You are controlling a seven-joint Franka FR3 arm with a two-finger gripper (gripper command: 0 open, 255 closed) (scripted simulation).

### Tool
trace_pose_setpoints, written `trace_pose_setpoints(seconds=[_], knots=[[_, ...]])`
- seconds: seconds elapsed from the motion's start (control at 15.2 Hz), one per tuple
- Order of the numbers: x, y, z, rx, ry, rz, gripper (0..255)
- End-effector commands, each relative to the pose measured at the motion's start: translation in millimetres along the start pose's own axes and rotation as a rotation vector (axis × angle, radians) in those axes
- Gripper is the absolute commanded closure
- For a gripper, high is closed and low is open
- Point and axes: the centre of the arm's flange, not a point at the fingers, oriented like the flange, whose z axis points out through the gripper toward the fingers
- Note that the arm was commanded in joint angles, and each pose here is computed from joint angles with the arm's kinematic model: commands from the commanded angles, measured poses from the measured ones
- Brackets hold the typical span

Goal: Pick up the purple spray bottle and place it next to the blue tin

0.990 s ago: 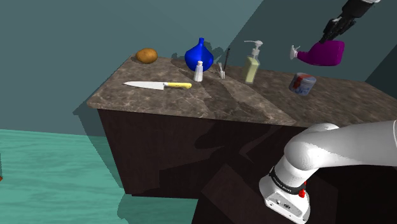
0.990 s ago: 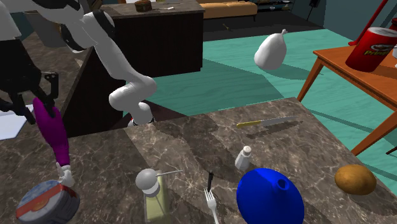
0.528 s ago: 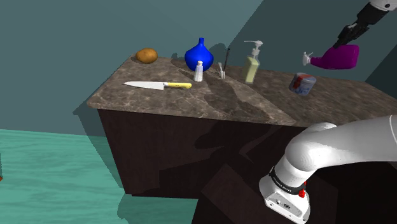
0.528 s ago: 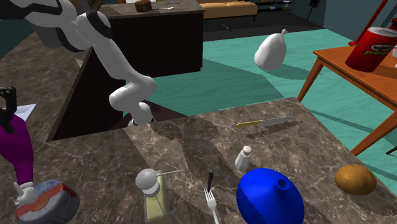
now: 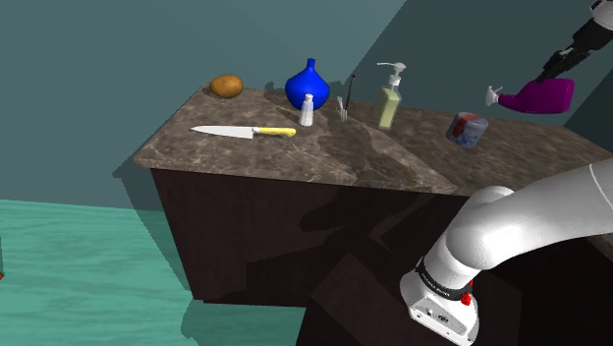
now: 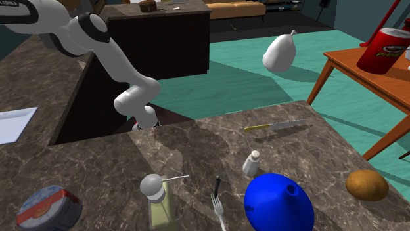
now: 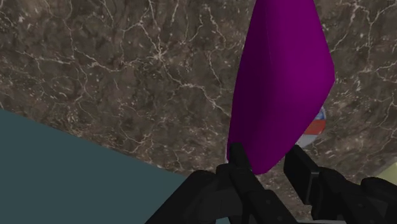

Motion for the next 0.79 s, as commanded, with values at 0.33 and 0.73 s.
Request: trace_pose_setpoints(seconds=[0.33,0.73], knots=[[-17,23,31,-0.001,0.0,-0.001,255],[-27,21,61,-0.001,0.0,-0.001,255]])
